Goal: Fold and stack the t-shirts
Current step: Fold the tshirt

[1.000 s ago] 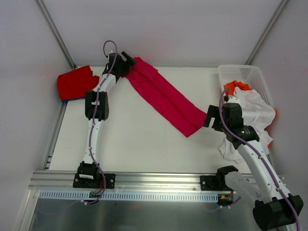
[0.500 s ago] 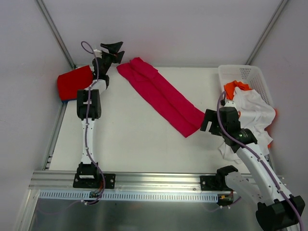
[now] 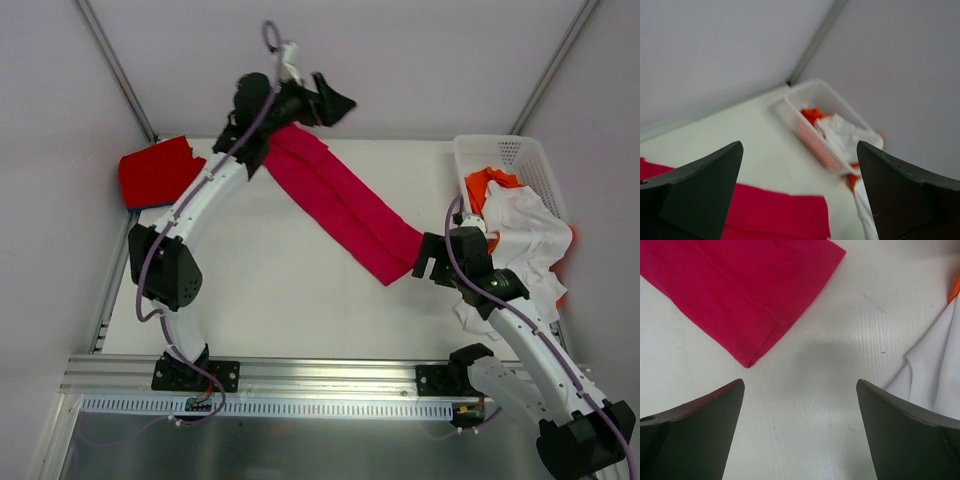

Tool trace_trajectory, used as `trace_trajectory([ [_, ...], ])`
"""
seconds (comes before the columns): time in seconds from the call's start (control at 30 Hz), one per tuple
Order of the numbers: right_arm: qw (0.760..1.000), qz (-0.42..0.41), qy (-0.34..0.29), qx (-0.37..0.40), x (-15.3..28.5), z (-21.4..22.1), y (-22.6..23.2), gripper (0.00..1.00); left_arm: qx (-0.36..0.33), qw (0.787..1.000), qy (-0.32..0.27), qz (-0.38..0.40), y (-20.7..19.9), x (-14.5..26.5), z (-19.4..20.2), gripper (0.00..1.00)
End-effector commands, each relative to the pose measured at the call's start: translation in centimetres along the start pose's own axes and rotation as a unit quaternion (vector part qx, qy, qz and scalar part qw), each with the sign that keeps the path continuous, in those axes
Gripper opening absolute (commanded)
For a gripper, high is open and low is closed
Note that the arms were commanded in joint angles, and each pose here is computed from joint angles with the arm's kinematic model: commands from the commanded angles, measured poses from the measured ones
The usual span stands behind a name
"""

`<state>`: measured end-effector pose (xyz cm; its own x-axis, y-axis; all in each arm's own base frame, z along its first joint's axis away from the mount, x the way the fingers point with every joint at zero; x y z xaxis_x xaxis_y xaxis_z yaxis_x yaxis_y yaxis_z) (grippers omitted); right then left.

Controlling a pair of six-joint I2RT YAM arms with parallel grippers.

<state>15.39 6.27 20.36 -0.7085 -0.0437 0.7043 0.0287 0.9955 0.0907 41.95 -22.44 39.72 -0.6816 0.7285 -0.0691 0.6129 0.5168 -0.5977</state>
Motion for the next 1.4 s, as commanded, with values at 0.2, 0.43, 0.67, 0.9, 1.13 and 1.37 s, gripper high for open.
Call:
trace_trajectory([
  [0.2,0.998,0.061,0.009,0.012,-0.7,0.3,-0.6,1.0,-0.026,0.931,0.337,-0.137,3.4,-3.5,25.0,0.99],
  [0.43,0.996,0.087,-0.019,0.011,0.2,0.7,-1.7,0.99,-0.019,0.913,0.38,-0.149,1.1,-4.0,31.7,0.99],
  [0.67,0.996,0.087,-0.007,0.012,-0.3,0.7,-1.4,0.99,-0.024,0.895,0.412,-0.168,-0.1,-2.4,35.4,0.99],
  [0.9,0.996,0.083,-0.018,0.005,-0.1,0.8,-1.5,0.99,-0.048,0.839,0.477,-0.258,0.7,3.0,37.7,0.99],
  [1.13,0.998,0.067,-0.016,0.004,-0.5,0.5,-1.1,0.99,-0.073,0.776,0.5,-0.377,2.7,11.2,38.2,0.99],
  [1.37,1.0,0.03,0.005,-0.003,-1.9,0.4,0.2,0.99,-0.09,0.731,0.472,-0.484,3.3,19.6,35.4,0.99],
])
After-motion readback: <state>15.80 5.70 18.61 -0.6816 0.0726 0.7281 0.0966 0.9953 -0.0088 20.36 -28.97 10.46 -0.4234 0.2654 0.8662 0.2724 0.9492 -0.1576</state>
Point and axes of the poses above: each gripper's point midway between its finger pads, its own x axis back along the fingers, its own y axis along the line the jaws close on, z = x × y, the point moved 10 cm from there along x, back along the fingers, and after that the axes turned 7 degrees about x, right-handed, at the moved point
